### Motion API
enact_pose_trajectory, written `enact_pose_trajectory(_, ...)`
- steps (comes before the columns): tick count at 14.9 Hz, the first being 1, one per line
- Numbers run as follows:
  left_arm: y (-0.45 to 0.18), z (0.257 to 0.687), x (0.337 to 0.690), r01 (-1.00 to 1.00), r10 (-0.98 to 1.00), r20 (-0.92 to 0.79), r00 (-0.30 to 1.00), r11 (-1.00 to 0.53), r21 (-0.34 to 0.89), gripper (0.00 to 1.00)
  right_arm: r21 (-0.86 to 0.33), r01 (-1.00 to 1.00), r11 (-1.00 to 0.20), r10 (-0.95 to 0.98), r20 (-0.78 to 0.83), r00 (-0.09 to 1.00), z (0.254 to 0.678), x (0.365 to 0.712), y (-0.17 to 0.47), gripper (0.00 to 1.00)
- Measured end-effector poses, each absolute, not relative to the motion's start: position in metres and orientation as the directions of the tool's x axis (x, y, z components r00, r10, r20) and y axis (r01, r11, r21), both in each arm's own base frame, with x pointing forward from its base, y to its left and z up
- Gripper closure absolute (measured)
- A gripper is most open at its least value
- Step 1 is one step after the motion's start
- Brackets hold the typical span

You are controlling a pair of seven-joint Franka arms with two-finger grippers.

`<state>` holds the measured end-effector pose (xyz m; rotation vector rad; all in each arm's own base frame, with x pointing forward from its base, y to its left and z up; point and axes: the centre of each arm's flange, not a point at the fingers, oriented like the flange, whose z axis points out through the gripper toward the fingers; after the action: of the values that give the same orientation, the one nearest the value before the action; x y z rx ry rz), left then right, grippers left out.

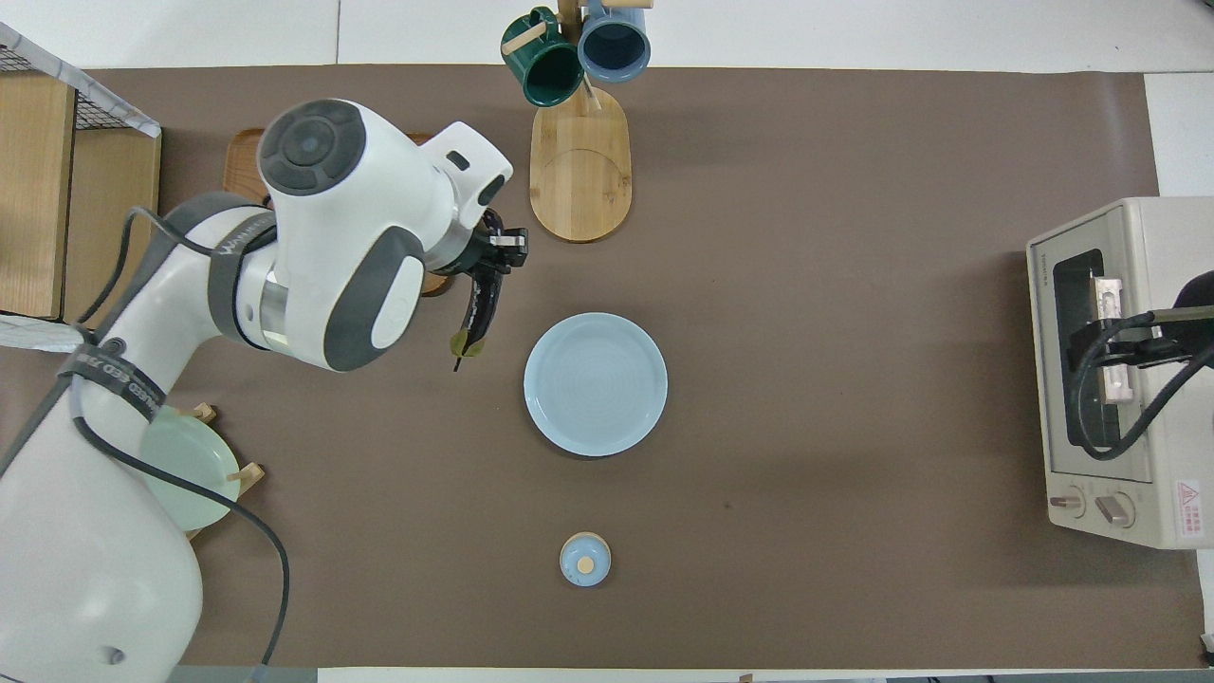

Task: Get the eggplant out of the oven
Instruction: 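Carry the eggplant with the left gripper onto the wooden tray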

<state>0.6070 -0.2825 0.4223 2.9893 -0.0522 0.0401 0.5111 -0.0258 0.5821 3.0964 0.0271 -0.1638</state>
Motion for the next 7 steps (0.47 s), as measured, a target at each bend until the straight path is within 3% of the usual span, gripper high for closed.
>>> enact_pose_trajectory(3,-0.213,0.412,0.641,-0.014,-0.009,0.033,0.999,-0.989,0.145,0.61,0.036,0.018,-0.999,0.015,-0.1,0.995,0.585,0.512,-0.026,0.01)
enact_pose_trajectory(7,-0.176,0.393,0.677,-0.011,-0.005,0.051,0.999,-0.993,0.121,0.61,0.035,0.029,-0.999,0.025,-0.118,0.993,0.578,0.519,-0.02,0.0)
